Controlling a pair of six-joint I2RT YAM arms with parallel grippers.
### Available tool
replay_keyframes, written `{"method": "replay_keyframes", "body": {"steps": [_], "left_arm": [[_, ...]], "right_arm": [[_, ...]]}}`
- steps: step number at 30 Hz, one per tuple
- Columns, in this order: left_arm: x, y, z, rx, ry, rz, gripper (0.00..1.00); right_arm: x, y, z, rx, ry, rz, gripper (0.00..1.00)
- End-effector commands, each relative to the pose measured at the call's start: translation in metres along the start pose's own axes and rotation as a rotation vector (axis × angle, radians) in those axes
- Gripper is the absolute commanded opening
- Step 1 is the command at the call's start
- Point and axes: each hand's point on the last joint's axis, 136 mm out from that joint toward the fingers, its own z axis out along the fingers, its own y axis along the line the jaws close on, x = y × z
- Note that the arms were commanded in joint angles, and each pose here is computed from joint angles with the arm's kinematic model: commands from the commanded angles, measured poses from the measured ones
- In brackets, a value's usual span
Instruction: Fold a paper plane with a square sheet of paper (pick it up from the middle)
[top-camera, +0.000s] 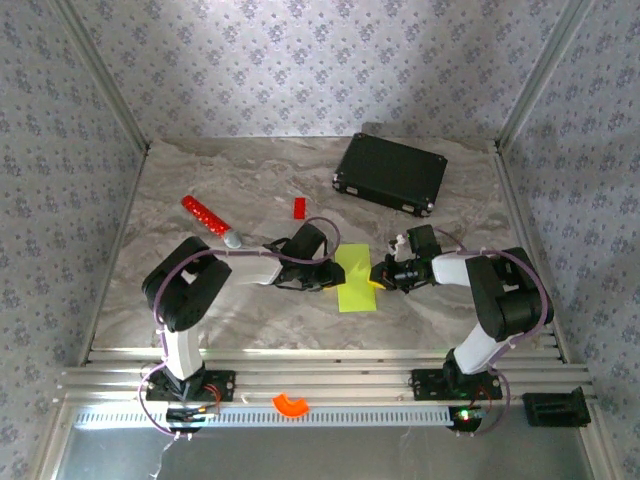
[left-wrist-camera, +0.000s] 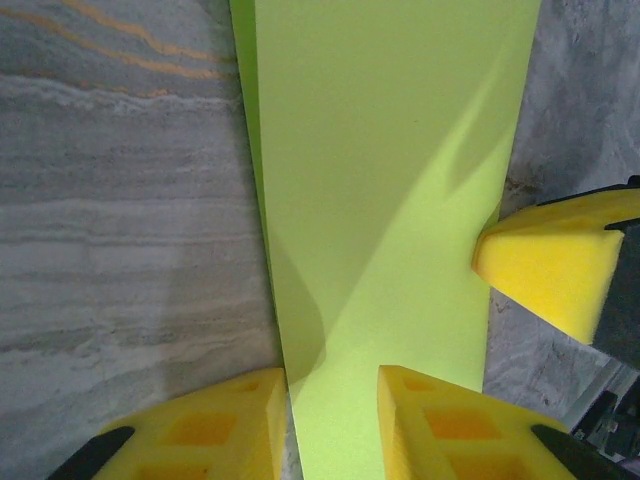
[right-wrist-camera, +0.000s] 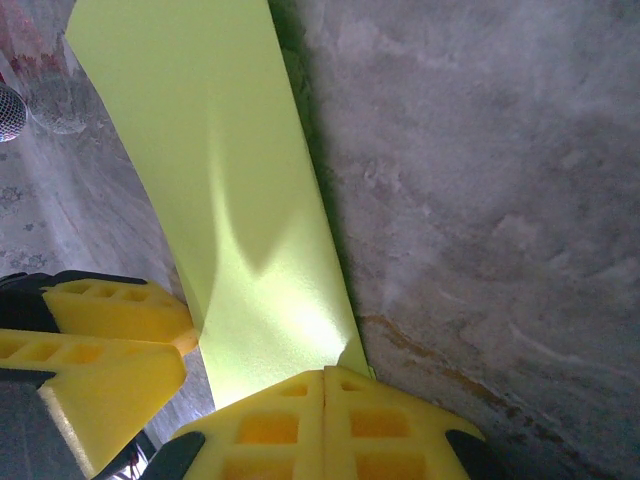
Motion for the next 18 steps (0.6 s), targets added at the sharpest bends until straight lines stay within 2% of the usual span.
{"method": "replay_keyframes", "body": {"steps": [1,18], "left_arm": [[0.003,-0.005,0.001,0.027,-0.001,0.004,0.27],[-0.001,-0.015,-0.013,0.064,-0.051,-0.003,0.17]], "right_arm": [[0.022,-0.039,0.004,0.125,0.049,0.106,0.04],[0.018,-0.030,0.001,0.088,0.031,0.112,0.08]]}}
